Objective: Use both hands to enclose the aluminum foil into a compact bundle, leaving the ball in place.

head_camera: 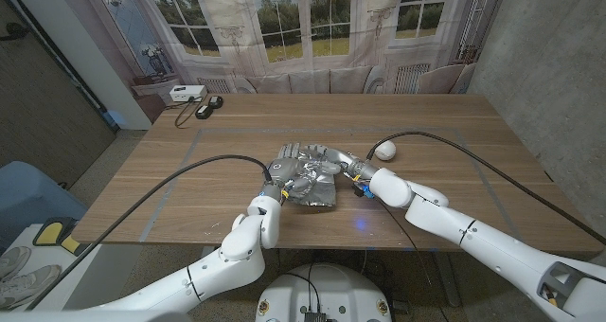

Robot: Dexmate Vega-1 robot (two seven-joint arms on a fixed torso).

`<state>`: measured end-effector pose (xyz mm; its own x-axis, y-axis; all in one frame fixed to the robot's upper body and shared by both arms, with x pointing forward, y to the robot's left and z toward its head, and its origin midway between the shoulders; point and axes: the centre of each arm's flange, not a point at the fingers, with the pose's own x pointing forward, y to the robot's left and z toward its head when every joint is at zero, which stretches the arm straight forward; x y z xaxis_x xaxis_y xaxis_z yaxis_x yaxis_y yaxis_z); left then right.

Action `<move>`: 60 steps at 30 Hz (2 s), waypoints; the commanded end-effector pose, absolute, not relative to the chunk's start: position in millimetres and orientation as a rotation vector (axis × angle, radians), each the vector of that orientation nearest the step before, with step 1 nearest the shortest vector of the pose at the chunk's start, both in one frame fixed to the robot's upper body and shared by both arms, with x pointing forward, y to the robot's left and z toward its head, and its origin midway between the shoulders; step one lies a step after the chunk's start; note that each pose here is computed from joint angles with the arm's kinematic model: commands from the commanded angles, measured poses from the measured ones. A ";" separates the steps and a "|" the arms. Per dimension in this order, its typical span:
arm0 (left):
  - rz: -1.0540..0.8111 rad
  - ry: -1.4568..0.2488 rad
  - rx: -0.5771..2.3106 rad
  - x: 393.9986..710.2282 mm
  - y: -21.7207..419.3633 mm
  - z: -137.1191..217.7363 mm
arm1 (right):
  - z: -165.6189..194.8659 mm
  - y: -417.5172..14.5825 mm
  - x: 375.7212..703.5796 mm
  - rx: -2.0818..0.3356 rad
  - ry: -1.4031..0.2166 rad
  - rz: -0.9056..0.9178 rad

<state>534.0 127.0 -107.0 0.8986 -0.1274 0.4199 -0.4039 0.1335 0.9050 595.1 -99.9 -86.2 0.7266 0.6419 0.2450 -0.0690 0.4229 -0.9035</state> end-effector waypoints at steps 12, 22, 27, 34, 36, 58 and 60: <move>0.392 -0.489 1.465 543.7 134.9 -119.9 | -80.1 -98.3 591.6 -1.142 -0.649 0.412; 0.364 -0.450 1.385 559.6 139.7 -123.0 | -78.0 -89.2 588.7 -1.342 -0.606 0.290; 0.373 -0.444 1.383 565.8 140.1 -124.0 | -77.2 -86.7 587.6 -1.392 -0.593 0.273; 0.360 -0.422 1.352 574.8 141.7 -125.0 | -74.7 -85.0 588.5 -1.423 -0.555 0.320; 0.350 -0.419 1.337 576.7 142.2 -125.0 | -74.1 -84.1 589.6 -1.435 -0.528 0.338; 0.384 -0.499 1.277 579.6 138.9 -117.1 | -76.5 -88.2 589.7 -1.428 -0.621 0.245; 0.389 -0.501 1.270 579.7 139.1 -116.3 | -76.3 -89.0 589.0 -1.429 -0.637 0.232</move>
